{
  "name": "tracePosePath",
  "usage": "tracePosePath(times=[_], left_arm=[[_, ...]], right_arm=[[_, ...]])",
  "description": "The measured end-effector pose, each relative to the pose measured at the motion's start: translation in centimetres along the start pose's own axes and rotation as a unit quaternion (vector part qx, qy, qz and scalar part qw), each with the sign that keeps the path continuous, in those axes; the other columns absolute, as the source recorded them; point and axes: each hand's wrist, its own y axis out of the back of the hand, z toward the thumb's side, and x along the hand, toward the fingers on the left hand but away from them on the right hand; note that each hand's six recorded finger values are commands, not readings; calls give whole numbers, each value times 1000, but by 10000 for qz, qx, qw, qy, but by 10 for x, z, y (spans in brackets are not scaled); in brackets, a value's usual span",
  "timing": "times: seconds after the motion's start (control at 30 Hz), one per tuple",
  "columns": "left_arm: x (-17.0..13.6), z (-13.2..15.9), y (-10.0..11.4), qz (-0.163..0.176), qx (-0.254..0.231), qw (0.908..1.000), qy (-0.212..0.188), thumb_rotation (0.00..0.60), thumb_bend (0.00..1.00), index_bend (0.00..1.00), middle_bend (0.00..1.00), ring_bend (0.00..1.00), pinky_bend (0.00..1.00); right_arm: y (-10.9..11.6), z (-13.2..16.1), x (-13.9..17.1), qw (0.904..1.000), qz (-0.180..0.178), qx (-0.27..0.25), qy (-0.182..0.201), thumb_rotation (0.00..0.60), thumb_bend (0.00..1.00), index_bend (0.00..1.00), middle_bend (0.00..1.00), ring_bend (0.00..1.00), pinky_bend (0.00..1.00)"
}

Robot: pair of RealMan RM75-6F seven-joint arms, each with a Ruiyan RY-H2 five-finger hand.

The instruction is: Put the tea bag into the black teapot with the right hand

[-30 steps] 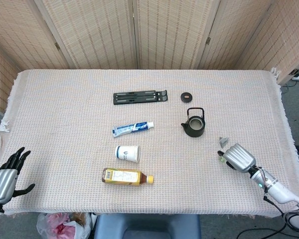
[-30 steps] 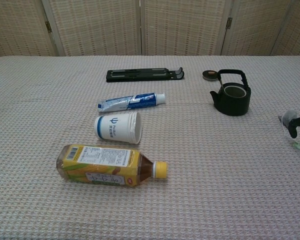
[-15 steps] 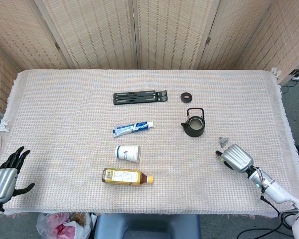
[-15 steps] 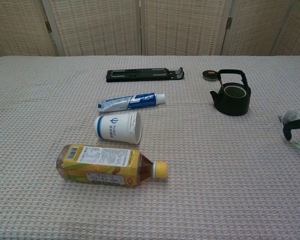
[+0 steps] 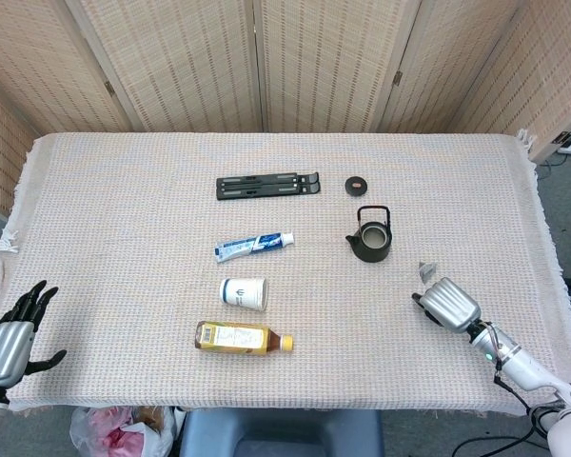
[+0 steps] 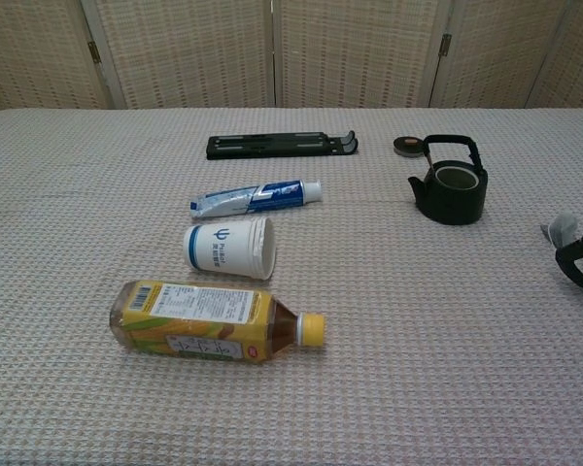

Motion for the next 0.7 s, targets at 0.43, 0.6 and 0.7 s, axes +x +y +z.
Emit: tracePosePath(times=[0.43,0.6,0.7], left_arm=[[0,0,0,0,-15,10000,-12,600,232,0,0,108,315],[0,0,0,-2,-18,10000,-17,600,232,0,0,108,315],[0,0,0,-14,-9,10000,-23,600,232,0,0,108,315]], right_arm=[[14,-5,-2,9995,-298,-76,-77,600,322,653,1000,866,929],[21,-8,-1,9990,-420,-120,-109,600,323,661,1000,866,929],[25,-8,0,9986,-479,-166,-119,600,322,662,1000,866,929]])
